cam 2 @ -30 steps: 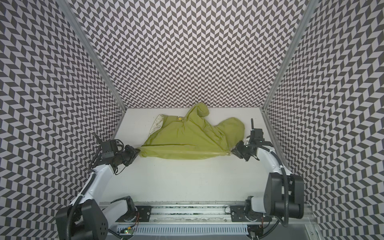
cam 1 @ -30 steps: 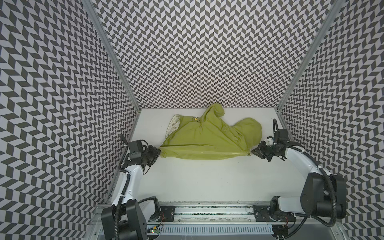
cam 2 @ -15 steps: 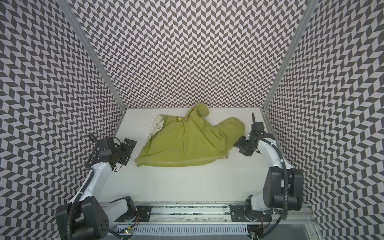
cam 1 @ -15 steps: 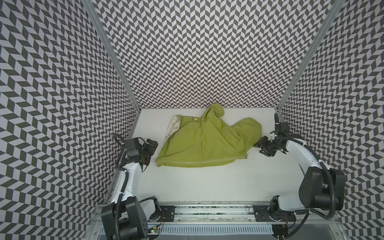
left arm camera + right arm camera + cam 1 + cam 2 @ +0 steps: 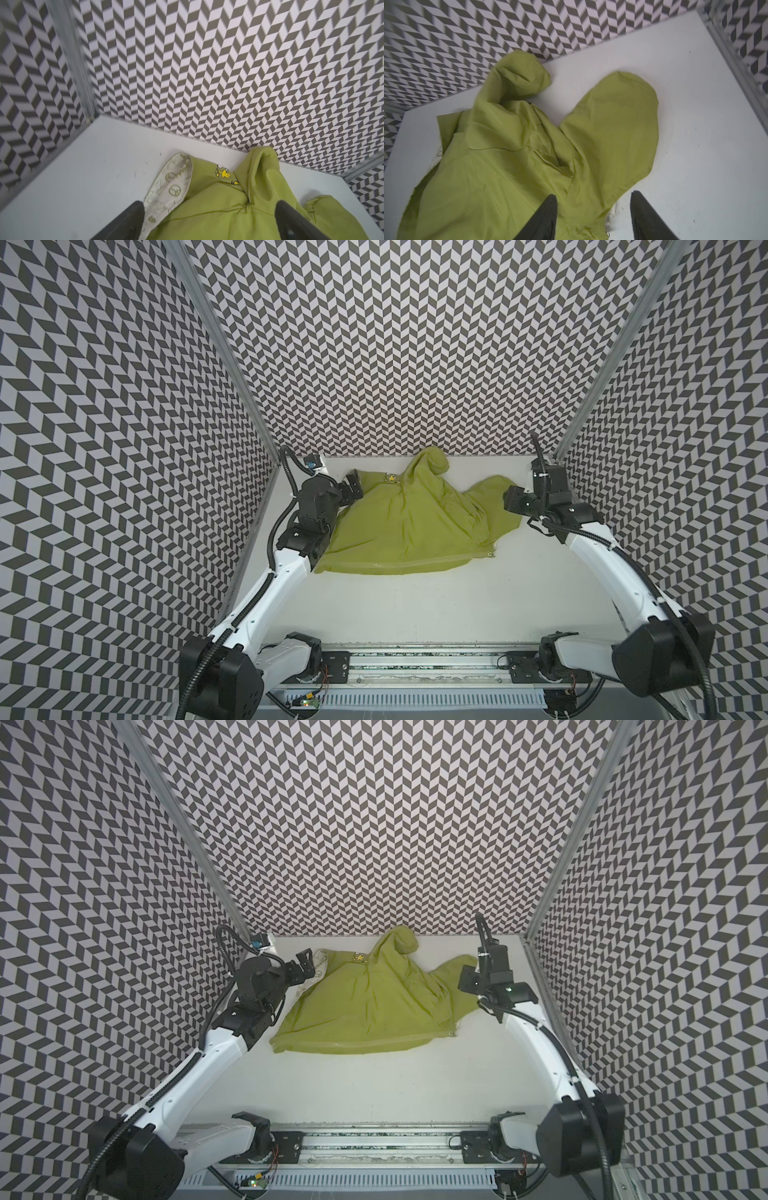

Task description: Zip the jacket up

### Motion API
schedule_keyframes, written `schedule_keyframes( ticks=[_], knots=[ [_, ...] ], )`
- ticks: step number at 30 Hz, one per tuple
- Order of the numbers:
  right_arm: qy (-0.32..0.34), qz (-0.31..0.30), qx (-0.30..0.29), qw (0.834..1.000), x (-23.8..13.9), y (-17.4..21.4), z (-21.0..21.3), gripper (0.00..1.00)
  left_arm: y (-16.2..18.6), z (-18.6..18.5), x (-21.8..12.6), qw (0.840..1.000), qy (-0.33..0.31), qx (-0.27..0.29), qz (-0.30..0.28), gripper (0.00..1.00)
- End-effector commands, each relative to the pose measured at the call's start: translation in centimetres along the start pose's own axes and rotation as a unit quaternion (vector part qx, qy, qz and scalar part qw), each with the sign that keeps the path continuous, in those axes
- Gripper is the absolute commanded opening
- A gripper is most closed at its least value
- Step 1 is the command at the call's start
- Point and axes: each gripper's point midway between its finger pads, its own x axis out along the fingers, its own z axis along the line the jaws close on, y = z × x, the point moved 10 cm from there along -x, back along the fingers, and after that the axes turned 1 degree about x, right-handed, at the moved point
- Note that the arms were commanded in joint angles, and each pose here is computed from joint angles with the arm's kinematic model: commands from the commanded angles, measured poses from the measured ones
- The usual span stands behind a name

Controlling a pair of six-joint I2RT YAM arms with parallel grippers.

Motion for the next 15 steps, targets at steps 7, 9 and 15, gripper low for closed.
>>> schedule_keyframes(
  ticks=[7,9,15],
  knots=[
    [0.086,-0.178,-0.035,0.980,1.3,0.0,-2.2,0.57,0.2,4.4,1.7,0.986,-0.151,0.042,-0.060,1.00],
    [0.121,-0.179,-0.037,0.976,2.3,1.1,-3.2,0.57,3.4,6.1,1.9,0.984,-0.166,0.064,-0.028,1.00],
    [0.152,-0.109,-0.063,0.980,5.7,5.4,-6.2,0.58,11.3,10.9,0.2,0.965,-0.247,0.069,0.056,1.00]
  ],
)
